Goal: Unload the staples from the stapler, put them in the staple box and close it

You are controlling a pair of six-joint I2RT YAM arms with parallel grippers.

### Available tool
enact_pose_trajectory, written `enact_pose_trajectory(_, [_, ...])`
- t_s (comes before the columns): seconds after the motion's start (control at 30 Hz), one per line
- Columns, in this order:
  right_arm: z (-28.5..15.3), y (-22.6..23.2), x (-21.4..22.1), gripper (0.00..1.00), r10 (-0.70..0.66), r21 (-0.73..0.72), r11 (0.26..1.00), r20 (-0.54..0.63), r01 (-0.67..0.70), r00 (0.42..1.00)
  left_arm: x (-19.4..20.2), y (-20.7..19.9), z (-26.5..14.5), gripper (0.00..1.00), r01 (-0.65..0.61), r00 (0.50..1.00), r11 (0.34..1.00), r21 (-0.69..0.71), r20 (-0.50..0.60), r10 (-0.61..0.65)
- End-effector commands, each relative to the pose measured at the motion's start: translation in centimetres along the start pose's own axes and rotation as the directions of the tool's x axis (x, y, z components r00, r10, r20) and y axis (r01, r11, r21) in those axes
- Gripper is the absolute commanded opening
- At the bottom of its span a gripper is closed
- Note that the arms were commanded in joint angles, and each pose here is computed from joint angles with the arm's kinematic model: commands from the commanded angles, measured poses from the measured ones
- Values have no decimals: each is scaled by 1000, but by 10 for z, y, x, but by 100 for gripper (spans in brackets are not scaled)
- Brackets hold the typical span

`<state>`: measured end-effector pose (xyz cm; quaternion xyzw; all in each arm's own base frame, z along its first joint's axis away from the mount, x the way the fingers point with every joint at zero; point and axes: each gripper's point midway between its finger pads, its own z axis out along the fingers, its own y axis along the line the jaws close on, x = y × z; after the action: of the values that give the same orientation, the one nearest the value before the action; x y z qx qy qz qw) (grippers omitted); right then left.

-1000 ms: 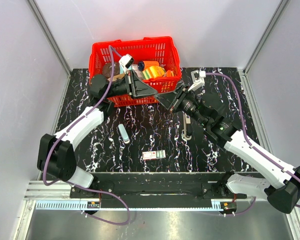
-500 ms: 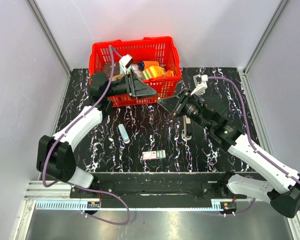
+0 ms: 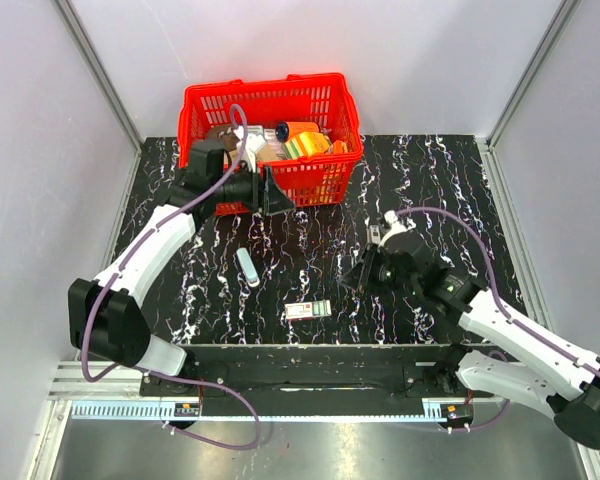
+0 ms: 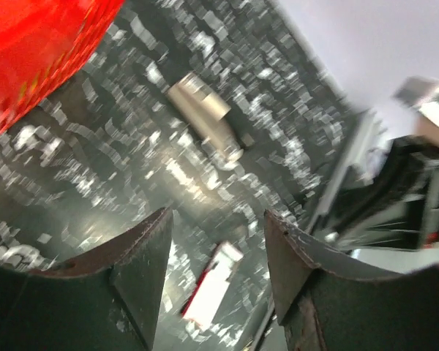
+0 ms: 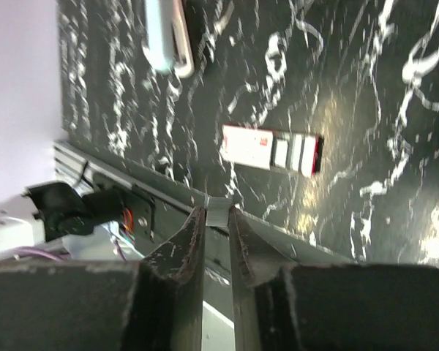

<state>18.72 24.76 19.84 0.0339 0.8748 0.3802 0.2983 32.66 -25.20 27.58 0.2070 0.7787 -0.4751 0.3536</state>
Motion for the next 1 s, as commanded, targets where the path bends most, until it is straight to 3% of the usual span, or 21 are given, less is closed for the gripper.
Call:
enact_pose_trajectory(0.0, [2, -11, 29, 12, 9, 110, 994, -40, -4, 999, 47, 56, -15, 56, -230, 967, 946, -229, -160, 197])
enact_pose_trajectory(0.13, [24, -16, 54, 12, -36, 198, 979, -99, 55, 994, 72, 69, -15, 56, -288, 945, 917, -274, -234, 227])
enact_pose_trajectory(0.43, [61, -14, 79, 11, -170, 359, 912, -114, 200, 979, 91, 73, -14, 56, -326, 926, 897, -300, -291, 239])
enact_pose_trajectory(0.97, [98, -48, 90, 11, -228, 520, 813, -129, 261, 965, 105, 66, -6, 56, -349, 911, 889, -295, -327, 249])
